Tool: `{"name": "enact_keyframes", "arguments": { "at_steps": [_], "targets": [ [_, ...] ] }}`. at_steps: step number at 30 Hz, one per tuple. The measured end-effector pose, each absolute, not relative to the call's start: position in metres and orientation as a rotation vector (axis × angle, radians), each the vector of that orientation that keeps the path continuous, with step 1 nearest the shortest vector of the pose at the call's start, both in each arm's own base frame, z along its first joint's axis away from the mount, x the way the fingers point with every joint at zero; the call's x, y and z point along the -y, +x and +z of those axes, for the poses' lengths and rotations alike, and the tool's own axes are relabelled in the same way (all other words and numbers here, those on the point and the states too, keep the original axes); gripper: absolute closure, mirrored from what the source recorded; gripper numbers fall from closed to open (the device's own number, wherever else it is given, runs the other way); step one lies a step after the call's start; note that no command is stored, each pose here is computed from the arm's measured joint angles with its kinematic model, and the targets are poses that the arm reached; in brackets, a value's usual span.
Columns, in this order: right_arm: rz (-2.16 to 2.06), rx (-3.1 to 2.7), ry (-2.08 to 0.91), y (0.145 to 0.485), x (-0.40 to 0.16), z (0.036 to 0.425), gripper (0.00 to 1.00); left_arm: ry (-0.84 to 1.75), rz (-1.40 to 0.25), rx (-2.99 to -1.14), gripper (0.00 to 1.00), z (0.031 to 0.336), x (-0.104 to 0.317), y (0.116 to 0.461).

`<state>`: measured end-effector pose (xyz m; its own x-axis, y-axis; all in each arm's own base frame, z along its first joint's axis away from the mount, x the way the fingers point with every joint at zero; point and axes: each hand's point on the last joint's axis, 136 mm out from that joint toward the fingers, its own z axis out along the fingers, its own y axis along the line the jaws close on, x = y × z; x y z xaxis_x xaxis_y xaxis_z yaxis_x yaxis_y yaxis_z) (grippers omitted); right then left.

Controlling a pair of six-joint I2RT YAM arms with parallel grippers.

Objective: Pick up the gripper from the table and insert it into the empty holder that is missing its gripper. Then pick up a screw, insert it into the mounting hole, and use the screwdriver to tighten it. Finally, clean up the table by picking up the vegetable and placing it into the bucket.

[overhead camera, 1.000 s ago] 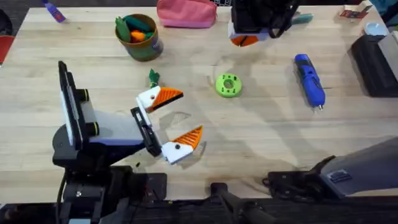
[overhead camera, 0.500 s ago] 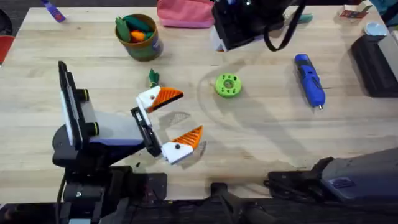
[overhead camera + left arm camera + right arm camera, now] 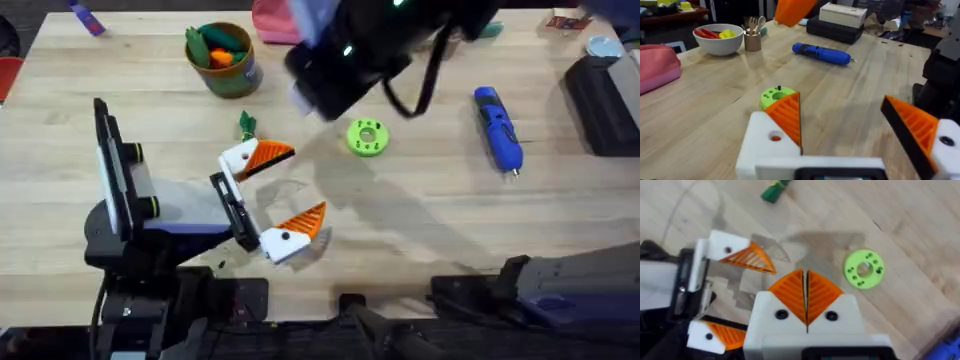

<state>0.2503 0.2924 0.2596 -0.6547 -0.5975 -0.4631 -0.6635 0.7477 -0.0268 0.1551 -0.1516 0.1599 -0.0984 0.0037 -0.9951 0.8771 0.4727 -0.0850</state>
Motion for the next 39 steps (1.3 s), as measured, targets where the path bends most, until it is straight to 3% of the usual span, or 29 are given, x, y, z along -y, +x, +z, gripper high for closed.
{"name": "enact_keyframes", "arguments": {
  "at_steps": [14, 28, 29, 34, 35, 39],
  "targets": [
    [0.401, -2.271, -1.366, 0.196, -0.352, 0.267, 0.996, 0.81, -0.889, -1.491, 0.015, 0.16, 0.152, 0.155],
    [0.426, -2.267, -1.441, 0.192, -0.362, 0.255, 0.991, 0.81, -0.889, -1.491, 0.015, 0.16, 0.152, 0.155],
    [0.429, -2.267, -1.442, 0.192, -0.362, 0.255, 0.908, 0.81, -0.889, -1.491, 0.015, 0.16, 0.152, 0.155],
    [0.431, -2.266, -1.443, 0.191, -0.362, 0.255, 0.187, 0.81, -0.889, -1.491, 0.015, 0.16, 0.152, 0.155],
    [0.431, -2.264, -1.446, 0.191, -0.362, 0.255, 0.134, 0.81, -0.889, -1.491, 0.015, 0.16, 0.152, 0.155],
    [0.433, -2.264, -1.448, 0.191, -0.362, 0.255, 0.113, 0.81, -0.889, -1.491, 0.015, 0.16, 0.152, 0.155]
  ]
}}
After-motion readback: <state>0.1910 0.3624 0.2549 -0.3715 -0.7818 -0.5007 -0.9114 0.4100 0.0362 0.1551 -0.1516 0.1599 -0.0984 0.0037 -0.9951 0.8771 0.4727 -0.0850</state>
